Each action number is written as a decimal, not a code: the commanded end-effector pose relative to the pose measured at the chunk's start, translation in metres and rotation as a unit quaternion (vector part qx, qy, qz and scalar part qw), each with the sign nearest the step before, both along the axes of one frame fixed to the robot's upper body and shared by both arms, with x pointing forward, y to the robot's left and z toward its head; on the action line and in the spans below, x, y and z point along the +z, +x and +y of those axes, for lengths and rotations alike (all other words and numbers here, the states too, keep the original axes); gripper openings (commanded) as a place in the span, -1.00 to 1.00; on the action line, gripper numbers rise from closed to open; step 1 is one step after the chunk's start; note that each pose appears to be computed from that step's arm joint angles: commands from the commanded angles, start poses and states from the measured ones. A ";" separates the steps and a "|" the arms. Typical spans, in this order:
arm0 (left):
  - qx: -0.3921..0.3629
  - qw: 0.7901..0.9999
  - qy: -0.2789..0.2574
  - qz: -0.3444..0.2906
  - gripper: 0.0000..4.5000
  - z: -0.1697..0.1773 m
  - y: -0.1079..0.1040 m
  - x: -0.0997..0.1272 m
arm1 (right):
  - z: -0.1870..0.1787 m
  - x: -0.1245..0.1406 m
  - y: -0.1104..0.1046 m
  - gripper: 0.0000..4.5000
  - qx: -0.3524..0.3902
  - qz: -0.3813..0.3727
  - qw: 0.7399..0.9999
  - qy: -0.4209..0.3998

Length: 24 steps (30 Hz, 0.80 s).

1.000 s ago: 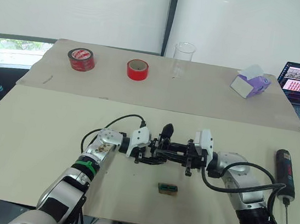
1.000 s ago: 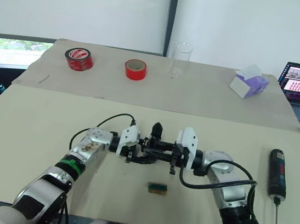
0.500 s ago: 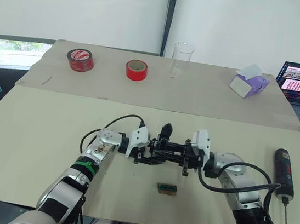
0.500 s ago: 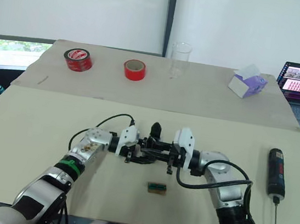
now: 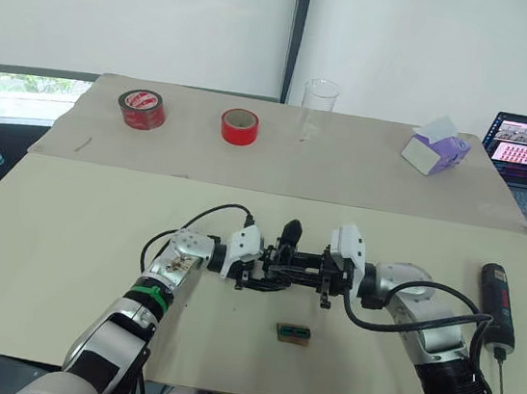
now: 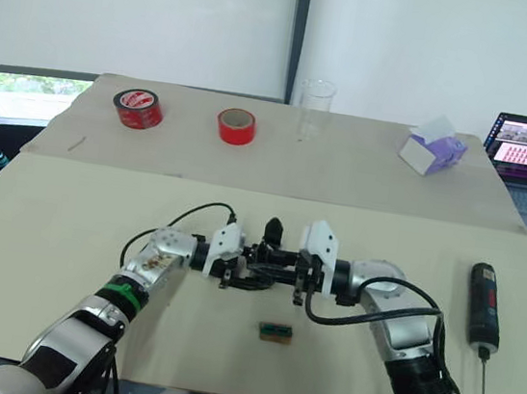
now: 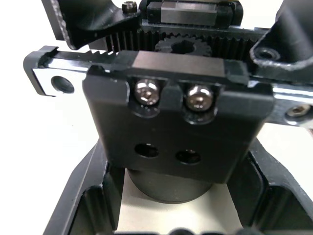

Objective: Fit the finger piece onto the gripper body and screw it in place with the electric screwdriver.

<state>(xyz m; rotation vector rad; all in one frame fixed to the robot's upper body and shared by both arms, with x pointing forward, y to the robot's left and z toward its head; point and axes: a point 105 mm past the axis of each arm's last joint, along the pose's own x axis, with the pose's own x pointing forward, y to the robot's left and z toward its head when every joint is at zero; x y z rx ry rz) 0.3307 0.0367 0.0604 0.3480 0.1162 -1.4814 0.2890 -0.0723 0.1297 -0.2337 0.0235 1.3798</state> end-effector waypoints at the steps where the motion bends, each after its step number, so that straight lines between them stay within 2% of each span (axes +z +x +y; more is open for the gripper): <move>1: 0.001 0.999 0.032 0.025 0.03 0.007 -0.006 -0.019 | -0.009 -0.035 0.007 -0.82 -0.038 0.055 0.996 -0.050; 16: 0.002 0.999 0.027 0.025 0.03 0.007 -0.007 -0.018 | -0.020 -0.052 0.013 -0.82 -0.042 0.098 0.992 -0.062; 24: 0.004 0.999 0.026 0.027 0.03 0.007 -0.007 -0.018 | -0.018 -0.038 0.016 -0.82 -0.023 0.048 0.997 -0.058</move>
